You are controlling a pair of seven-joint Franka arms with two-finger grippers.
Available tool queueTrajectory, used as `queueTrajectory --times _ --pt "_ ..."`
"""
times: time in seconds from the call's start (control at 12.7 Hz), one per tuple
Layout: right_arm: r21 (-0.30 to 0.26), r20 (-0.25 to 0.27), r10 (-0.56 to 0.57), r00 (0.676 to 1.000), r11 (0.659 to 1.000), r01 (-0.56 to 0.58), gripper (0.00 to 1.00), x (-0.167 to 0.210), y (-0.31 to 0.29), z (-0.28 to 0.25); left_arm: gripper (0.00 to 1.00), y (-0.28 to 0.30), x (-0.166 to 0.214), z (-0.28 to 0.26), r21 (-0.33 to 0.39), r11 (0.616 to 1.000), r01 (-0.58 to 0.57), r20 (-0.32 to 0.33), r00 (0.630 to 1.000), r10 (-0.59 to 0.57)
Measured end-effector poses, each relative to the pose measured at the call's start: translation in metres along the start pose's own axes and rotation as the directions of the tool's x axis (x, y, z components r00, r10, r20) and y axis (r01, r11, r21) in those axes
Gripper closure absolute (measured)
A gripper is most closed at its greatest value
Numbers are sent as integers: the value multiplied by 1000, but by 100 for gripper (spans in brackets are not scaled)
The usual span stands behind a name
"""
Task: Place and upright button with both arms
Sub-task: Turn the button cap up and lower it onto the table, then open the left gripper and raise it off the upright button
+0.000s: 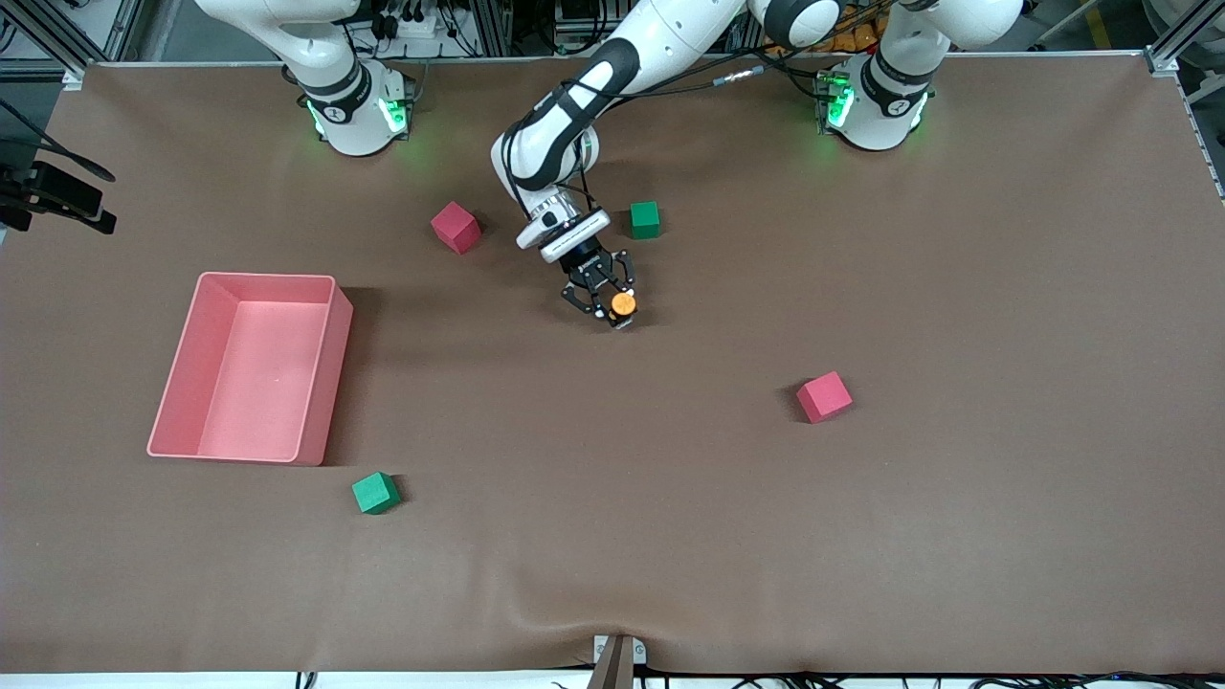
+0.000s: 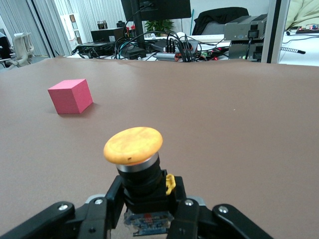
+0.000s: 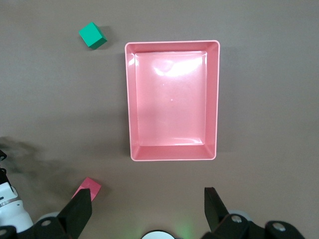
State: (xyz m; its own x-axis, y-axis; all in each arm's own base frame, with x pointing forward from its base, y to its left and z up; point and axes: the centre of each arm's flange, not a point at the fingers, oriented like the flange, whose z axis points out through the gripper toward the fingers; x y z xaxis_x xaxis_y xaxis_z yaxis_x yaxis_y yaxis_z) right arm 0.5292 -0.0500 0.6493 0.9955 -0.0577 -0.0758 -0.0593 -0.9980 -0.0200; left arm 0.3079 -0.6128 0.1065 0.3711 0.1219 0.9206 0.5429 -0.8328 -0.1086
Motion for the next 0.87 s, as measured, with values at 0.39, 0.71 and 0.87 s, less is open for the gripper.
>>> queueTrajectory --times 0.39,0.71,0.87 --pt "0 -2 1 1000 1000 -1 0 0 1 0 57 -7 -29 13 16 999 -30 -20 999 31" --pt "0 -4 2 1000 1000 -2 0 0 1 -1 27 -6 -27 12 14 1000 -27 -20 999 28" --pt "0 -5 2 1000 1000 -2 0 1 1 0 4 -6 -27 12 14 999 -50 -19 999 50"
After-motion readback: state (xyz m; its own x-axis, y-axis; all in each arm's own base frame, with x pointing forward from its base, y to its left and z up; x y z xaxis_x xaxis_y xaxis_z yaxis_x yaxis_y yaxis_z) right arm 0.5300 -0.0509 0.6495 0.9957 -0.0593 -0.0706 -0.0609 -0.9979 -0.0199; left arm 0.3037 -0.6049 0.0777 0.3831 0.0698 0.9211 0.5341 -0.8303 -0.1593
